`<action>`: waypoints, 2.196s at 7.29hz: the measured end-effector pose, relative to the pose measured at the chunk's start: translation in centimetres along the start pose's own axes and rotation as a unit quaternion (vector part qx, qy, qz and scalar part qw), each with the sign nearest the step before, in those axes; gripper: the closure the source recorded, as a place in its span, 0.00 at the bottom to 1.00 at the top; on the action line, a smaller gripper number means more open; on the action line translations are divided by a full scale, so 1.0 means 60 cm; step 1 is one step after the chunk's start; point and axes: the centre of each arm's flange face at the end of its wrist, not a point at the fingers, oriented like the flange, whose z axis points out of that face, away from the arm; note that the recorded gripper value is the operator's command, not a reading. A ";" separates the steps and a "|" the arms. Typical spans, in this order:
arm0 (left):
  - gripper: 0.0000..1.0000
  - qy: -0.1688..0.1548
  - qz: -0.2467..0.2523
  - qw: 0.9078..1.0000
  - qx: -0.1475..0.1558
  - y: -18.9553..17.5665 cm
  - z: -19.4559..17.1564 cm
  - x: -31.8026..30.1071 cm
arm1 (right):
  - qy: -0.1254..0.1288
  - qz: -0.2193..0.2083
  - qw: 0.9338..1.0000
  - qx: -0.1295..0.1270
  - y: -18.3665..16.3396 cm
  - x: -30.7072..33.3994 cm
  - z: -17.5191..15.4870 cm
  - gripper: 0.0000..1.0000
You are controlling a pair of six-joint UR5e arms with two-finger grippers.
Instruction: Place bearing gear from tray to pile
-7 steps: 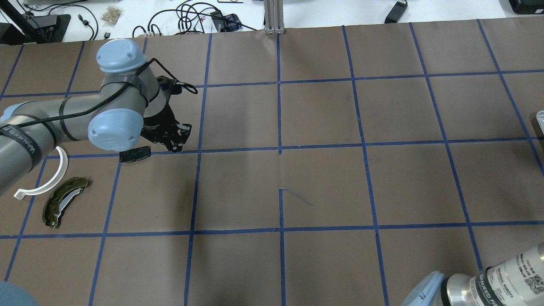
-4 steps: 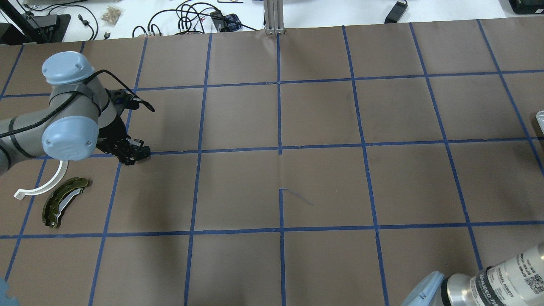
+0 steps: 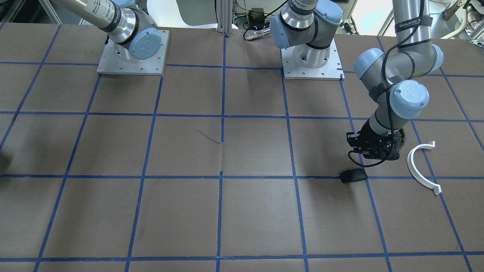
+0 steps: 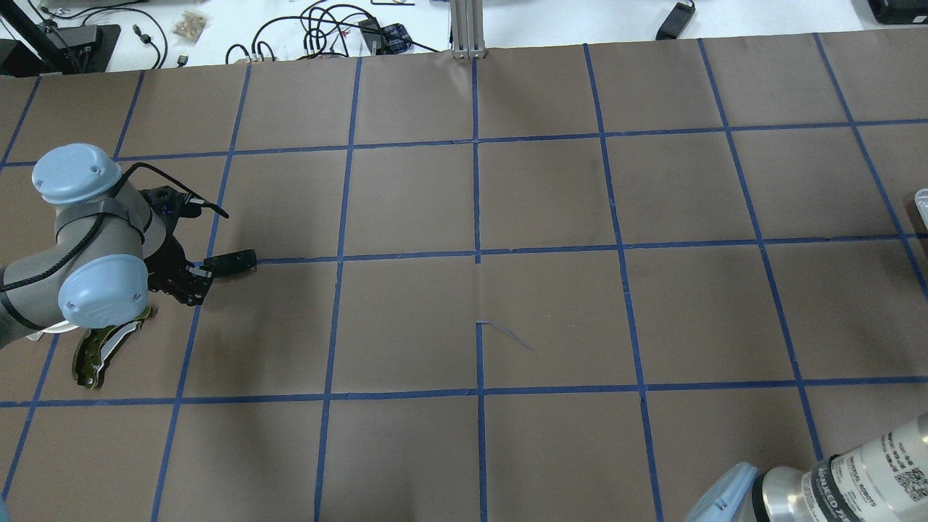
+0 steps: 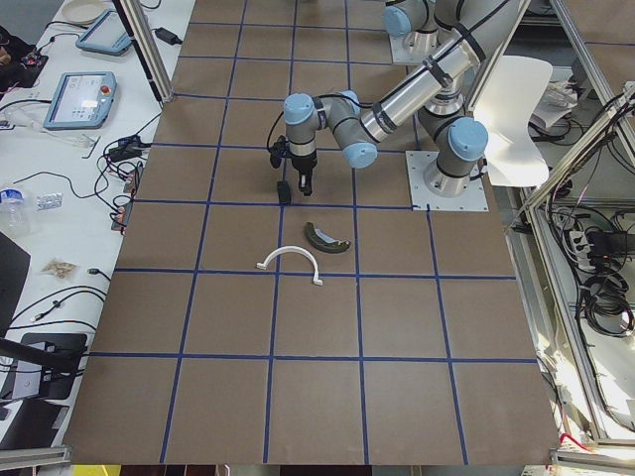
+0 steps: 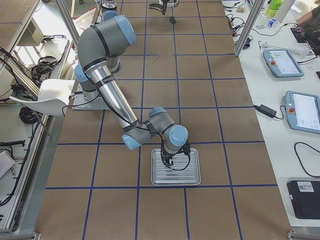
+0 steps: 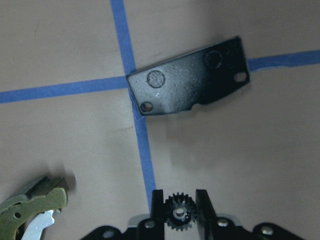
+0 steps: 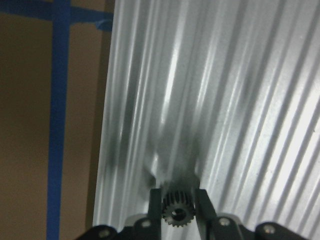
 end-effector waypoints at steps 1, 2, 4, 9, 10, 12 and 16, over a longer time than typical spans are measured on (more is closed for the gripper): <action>0.00 0.003 -0.009 1.000 0.002 0.005 0.004 -0.011 | 0.000 0.000 1.000 0.000 0.000 0.000 0.000 1.00; 0.00 0.008 -0.015 1.000 0.006 0.007 0.005 -0.018 | 0.000 -0.001 1.000 -0.001 -0.001 0.000 -0.001 1.00; 0.00 0.018 -0.015 1.000 0.018 0.003 -0.006 -0.010 | 0.012 0.000 1.000 -0.012 0.005 0.003 -0.018 1.00; 0.00 0.058 -0.075 0.995 0.038 -0.044 -0.090 0.130 | -0.002 -0.005 1.000 0.005 -0.027 -0.085 -0.130 1.00; 0.00 0.060 -0.088 0.994 0.031 -0.061 -0.126 0.172 | -0.010 -0.005 1.000 0.011 -0.053 -0.136 -0.166 1.00; 0.00 0.068 -0.098 0.993 0.012 -0.084 -0.259 0.264 | -0.038 0.022 0.999 0.004 -0.119 -0.298 -0.234 1.00; 0.00 0.075 -0.070 0.994 0.035 -0.038 -0.509 0.344 | -0.076 0.111 0.991 -0.013 -0.239 -0.671 -0.230 1.00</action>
